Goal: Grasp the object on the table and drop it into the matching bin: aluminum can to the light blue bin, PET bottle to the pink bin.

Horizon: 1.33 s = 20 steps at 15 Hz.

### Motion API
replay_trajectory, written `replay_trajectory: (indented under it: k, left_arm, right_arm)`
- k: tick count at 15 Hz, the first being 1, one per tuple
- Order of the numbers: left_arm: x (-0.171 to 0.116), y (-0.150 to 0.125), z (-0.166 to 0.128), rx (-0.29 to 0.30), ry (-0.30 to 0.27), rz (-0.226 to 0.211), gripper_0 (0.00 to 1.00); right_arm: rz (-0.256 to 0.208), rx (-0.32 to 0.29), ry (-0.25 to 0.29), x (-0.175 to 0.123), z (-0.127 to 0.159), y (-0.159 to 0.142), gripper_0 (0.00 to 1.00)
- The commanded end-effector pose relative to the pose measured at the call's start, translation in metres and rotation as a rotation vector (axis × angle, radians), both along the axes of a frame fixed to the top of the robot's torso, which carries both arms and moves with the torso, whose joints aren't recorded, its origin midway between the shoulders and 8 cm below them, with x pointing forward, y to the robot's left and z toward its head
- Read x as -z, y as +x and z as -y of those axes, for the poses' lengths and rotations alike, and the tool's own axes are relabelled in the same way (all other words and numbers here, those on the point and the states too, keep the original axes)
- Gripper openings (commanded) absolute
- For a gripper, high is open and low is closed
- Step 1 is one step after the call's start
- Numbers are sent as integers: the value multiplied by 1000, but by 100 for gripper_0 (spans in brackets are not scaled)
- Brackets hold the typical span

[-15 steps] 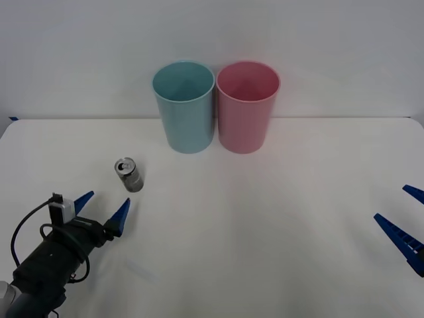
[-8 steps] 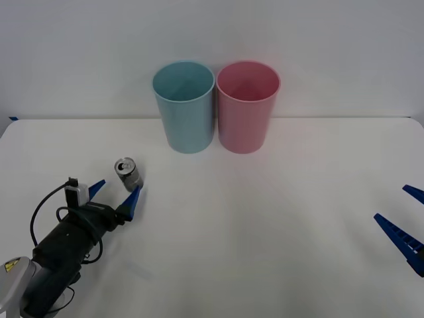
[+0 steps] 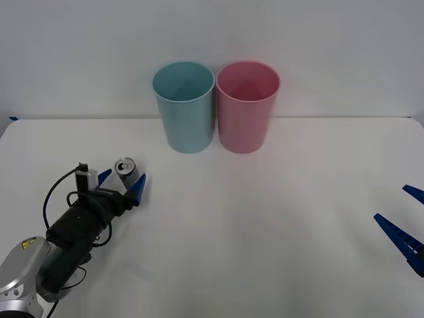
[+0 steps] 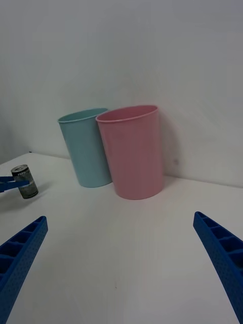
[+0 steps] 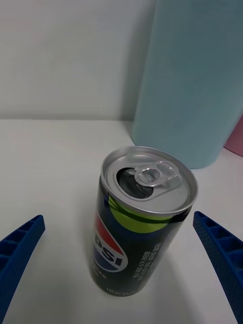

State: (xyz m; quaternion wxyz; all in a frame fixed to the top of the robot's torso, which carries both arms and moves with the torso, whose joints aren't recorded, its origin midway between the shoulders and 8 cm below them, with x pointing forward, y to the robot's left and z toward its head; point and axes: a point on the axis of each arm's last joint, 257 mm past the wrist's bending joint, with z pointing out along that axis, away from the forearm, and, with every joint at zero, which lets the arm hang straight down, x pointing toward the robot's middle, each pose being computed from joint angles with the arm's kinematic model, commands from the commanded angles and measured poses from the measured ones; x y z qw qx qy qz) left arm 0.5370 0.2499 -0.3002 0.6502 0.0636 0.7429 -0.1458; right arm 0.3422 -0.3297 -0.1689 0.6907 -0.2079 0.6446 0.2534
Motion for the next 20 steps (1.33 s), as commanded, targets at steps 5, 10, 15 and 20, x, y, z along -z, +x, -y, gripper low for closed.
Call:
replay_trajectory:
  k: [5, 10, 15, 20]
  left_arm:
    - [1, 22, 5, 5, -6, -13, 100]
    - [-1, 23, 7, 9, 7, -6, 22]
    - [-3, 23, 8, 18, 26, 3, 0]
    - [-1, 22, 14, 29, 26, 0, 0]
  right_arm:
    - [0, 0, 0, 0, 0, 0, 100]
    - [0, 0, 0, 0, 0, 0, 100]
    - [0, 0, 0, 0, 0, 0, 100]
    - [0, 0, 0, 0, 0, 0, 100]
